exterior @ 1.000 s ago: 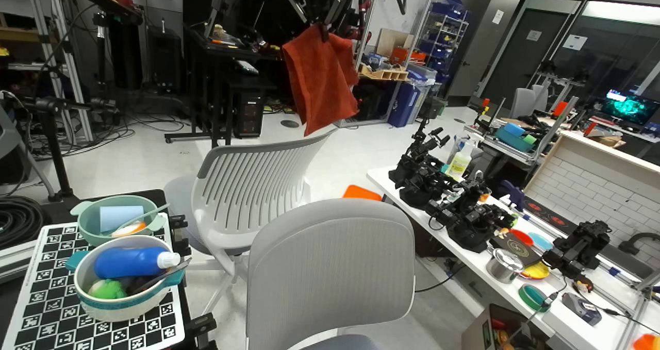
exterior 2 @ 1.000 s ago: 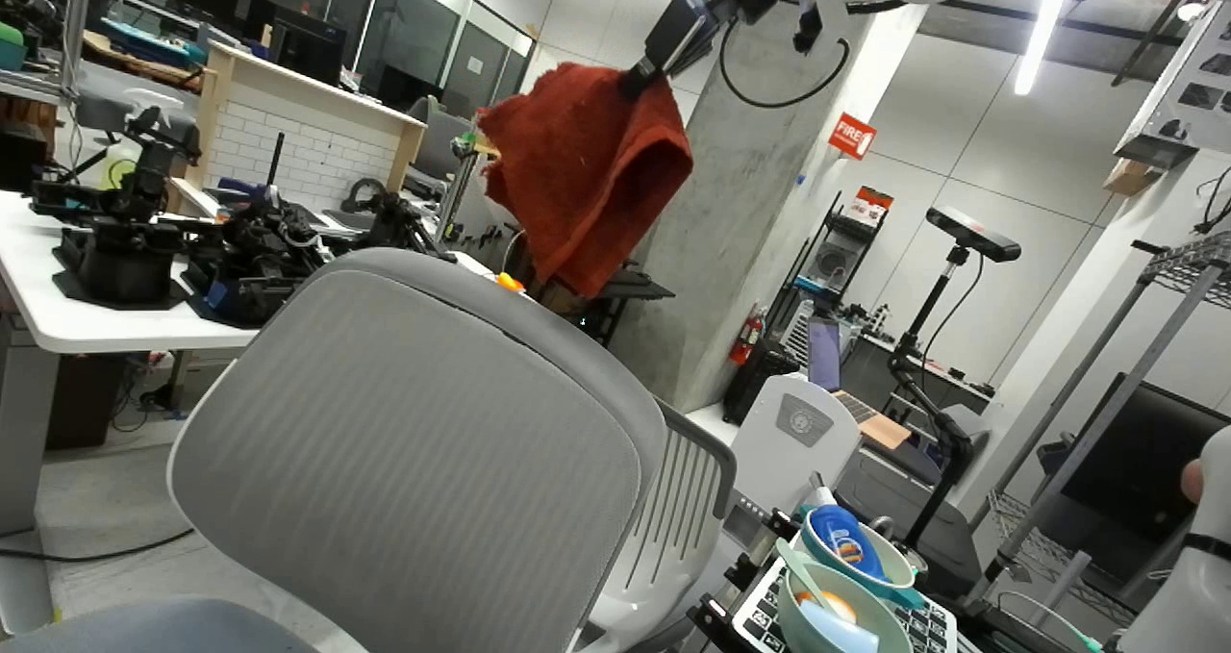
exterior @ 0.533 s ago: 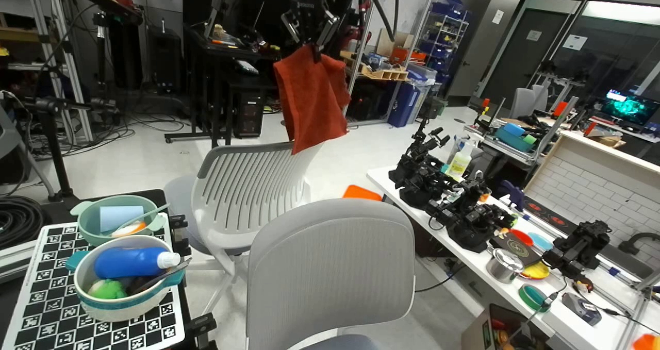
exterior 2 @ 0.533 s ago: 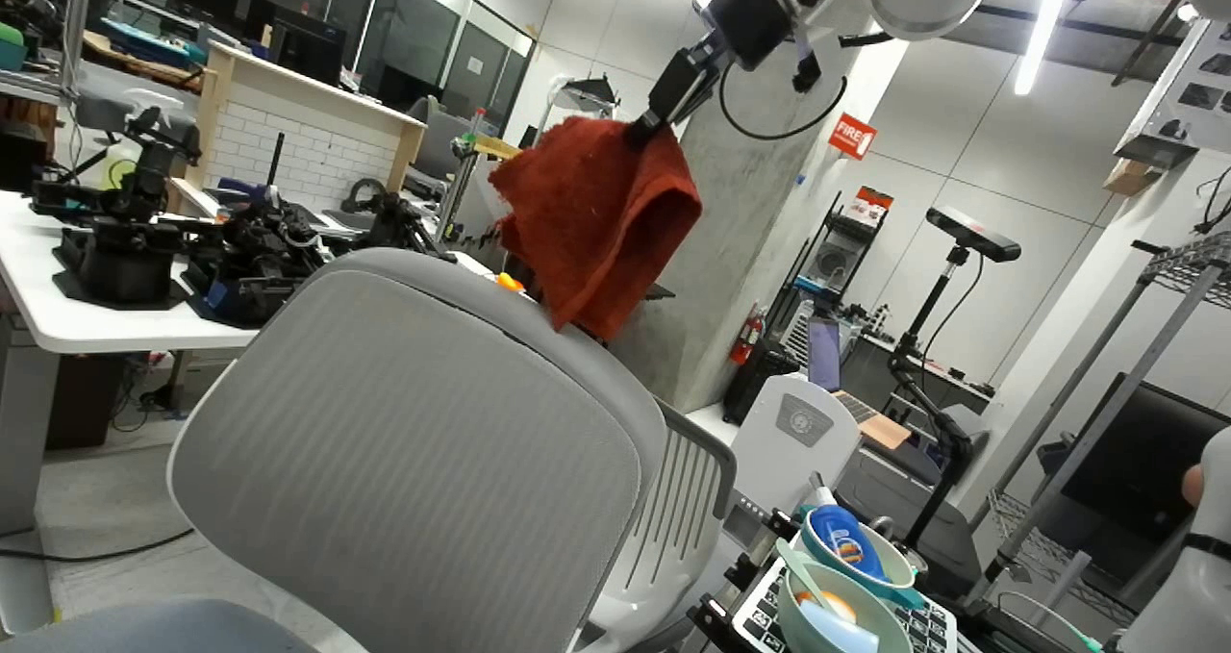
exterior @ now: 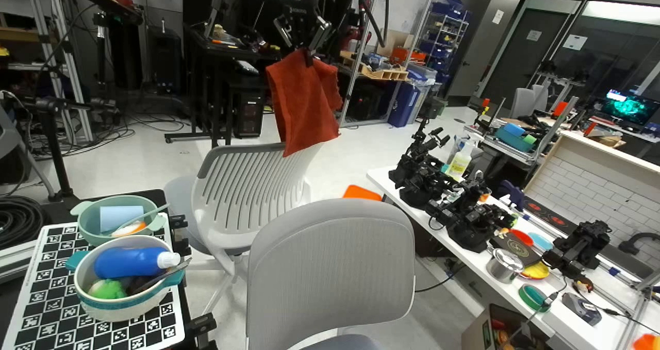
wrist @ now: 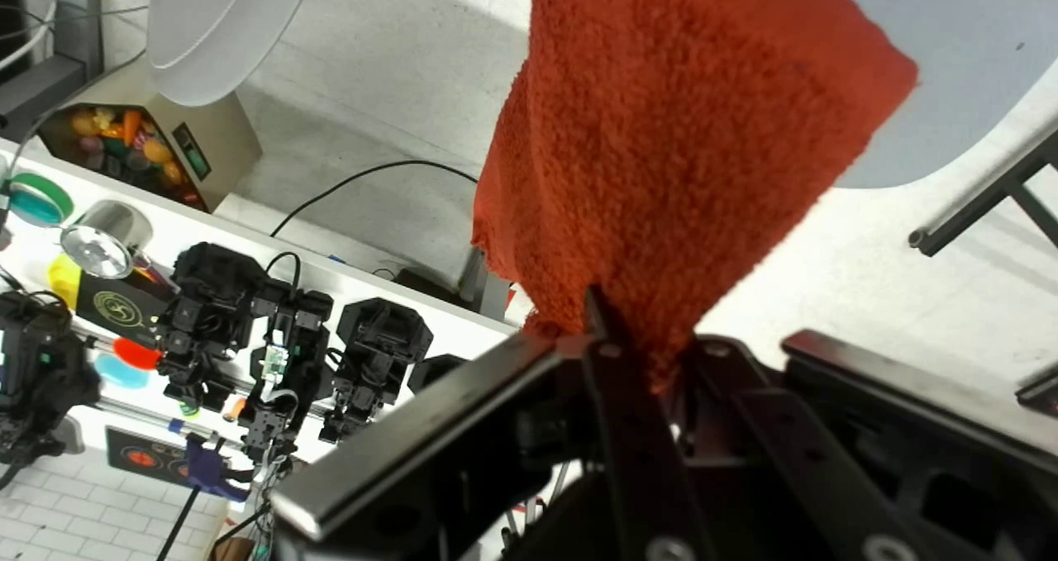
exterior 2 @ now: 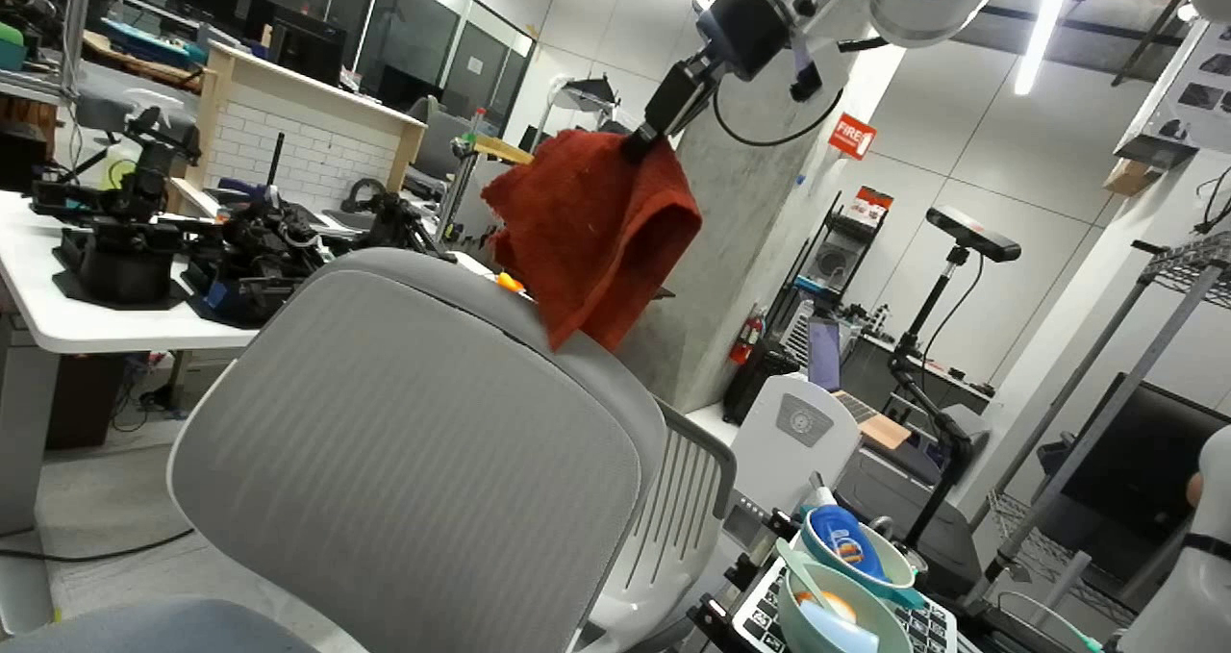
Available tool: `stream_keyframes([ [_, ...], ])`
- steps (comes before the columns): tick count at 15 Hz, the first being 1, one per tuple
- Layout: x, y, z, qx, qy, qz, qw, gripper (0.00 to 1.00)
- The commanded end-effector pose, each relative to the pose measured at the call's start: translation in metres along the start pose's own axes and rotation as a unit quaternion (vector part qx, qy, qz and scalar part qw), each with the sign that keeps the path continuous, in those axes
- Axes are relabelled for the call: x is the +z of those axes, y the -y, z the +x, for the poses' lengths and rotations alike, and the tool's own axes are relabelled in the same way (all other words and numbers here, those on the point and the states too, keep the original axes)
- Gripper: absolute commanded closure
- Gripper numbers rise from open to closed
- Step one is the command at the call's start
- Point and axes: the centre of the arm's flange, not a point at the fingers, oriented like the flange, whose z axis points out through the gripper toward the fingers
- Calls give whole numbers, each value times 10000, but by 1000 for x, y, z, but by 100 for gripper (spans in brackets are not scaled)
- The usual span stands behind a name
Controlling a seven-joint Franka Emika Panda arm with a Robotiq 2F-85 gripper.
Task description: Move the orange cloth to the chair on the left and then back to the chair on the right
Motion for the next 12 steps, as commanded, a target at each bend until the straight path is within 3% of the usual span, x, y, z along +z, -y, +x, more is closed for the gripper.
stream_keyframes([
  [1,-2,13,-14,-66,-52,24,10000,97],
  [7,19,22,-27,-130,134,28,9998,97],
  [8,22,23,-29,-134,153,20,9998,86],
  [9,25,23,-31,-119,170,13,9998,64],
  [12,29,21,-34,-123,215,17,9997,53],
])
